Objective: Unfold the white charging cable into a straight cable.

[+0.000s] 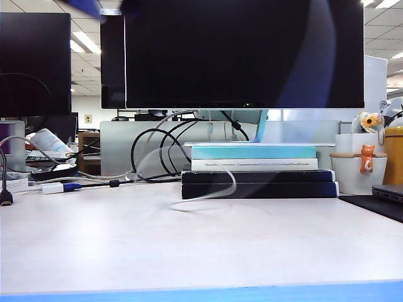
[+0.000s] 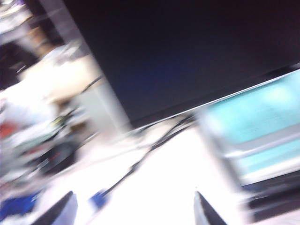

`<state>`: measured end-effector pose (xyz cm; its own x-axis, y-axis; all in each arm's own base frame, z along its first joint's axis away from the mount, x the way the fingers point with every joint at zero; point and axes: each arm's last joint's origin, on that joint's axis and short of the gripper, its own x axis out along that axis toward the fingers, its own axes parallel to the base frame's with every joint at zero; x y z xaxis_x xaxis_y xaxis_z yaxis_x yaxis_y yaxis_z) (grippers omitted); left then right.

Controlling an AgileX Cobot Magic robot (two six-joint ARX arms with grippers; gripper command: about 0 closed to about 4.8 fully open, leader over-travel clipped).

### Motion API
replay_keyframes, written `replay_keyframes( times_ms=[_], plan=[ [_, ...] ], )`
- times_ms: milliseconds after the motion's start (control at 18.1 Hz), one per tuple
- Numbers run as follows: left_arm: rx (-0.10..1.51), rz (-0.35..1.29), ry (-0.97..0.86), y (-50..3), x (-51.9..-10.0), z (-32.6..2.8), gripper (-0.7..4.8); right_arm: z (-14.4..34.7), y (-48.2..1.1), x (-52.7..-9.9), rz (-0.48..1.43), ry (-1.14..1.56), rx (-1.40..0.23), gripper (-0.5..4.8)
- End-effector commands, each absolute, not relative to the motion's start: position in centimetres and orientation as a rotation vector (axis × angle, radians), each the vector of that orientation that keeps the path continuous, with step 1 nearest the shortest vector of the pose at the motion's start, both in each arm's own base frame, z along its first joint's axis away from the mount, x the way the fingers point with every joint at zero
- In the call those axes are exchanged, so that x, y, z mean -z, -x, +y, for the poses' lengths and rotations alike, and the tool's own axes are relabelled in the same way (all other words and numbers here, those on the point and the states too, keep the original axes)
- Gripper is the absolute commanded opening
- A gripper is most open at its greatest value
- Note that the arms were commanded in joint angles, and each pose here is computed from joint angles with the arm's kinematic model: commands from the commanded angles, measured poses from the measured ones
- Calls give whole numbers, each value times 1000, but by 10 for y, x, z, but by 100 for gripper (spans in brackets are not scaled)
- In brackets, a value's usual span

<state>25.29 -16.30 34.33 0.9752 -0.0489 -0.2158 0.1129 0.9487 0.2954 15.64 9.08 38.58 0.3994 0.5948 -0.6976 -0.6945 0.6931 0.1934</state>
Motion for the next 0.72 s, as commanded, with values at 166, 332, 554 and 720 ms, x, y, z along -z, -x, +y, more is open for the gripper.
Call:
replay_keyframes(
  times_ms=[166, 332, 554, 720],
  plan=[
    [440, 242, -285, -256, -344, -152, 330, 90, -160, -394, 725, 147, -735, -6],
    [642, 241, -299, -252, -342, -157, 330, 89, -163, -392, 724, 178, -662, -6],
    [900, 307, -347, -247, -332, -156, 330, 85, -162, -372, 861, 256, -541, -6],
    [1155, 432, -427, -245, -304, -161, 330, 87, -166, -333, 980, 261, -531, 72]
  ],
)
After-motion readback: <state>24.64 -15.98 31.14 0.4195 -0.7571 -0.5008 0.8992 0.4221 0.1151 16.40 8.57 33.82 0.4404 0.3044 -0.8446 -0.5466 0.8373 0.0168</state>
